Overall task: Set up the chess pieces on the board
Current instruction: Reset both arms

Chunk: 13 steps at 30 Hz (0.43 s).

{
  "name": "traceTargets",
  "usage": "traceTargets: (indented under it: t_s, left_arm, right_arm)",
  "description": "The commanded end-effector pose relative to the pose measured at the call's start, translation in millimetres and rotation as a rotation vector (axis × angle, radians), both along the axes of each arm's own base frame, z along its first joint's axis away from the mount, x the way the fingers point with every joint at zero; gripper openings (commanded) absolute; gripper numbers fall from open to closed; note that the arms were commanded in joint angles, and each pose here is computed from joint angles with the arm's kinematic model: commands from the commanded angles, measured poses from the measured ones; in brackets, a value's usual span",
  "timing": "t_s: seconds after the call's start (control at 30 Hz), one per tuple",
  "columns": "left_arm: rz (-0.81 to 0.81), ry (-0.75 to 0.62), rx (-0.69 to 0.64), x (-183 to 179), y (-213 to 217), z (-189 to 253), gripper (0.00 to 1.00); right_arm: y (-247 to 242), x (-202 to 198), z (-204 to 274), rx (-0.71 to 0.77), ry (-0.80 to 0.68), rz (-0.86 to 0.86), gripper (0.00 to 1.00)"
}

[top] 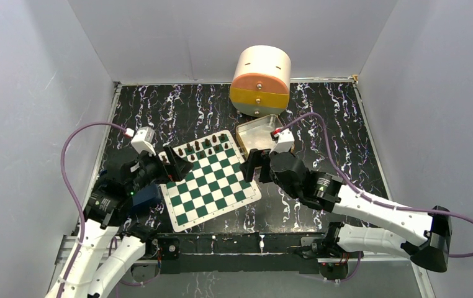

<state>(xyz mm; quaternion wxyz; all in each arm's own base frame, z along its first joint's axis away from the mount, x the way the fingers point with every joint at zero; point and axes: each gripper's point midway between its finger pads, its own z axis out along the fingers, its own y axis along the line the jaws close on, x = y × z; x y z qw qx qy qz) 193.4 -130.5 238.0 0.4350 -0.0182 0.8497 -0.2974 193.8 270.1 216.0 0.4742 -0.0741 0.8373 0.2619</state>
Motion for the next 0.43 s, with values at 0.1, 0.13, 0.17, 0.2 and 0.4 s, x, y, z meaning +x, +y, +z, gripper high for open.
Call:
traceTargets:
  t_s: [0.1,0.13,0.17,0.2,0.4]
  left_arm:
    - [-0.006,-0.09,-0.025,-0.2,0.1,16.9,0.92]
    - [-0.002,-0.088,-0.027,-0.3,0.6,15.3,0.91]
    - [0.004,-0.086,-0.029,-0.3,1.1,14.5,0.91]
    - [0.009,-0.085,-0.03,-0.1,1.6,13.7,0.91]
    - [0.003,-0.108,-0.032,0.9,1.1,18.9,0.92]
  right_arm:
    - [3.3,-3.5,37.5,0.13,-0.062,0.028,0.99]
    - [2.6,-3.2,37.9,0.131,-0.064,0.025,0.99]
    - [2.4,-2.7,37.9,0.132,-0.065,0.023,0.99]
    - [2.3,-2.7,37.7,0.132,-0.065,0.023,0.99]
    - [4.8,-3.6,28.9,0.127,-0.048,0.026,0.99]
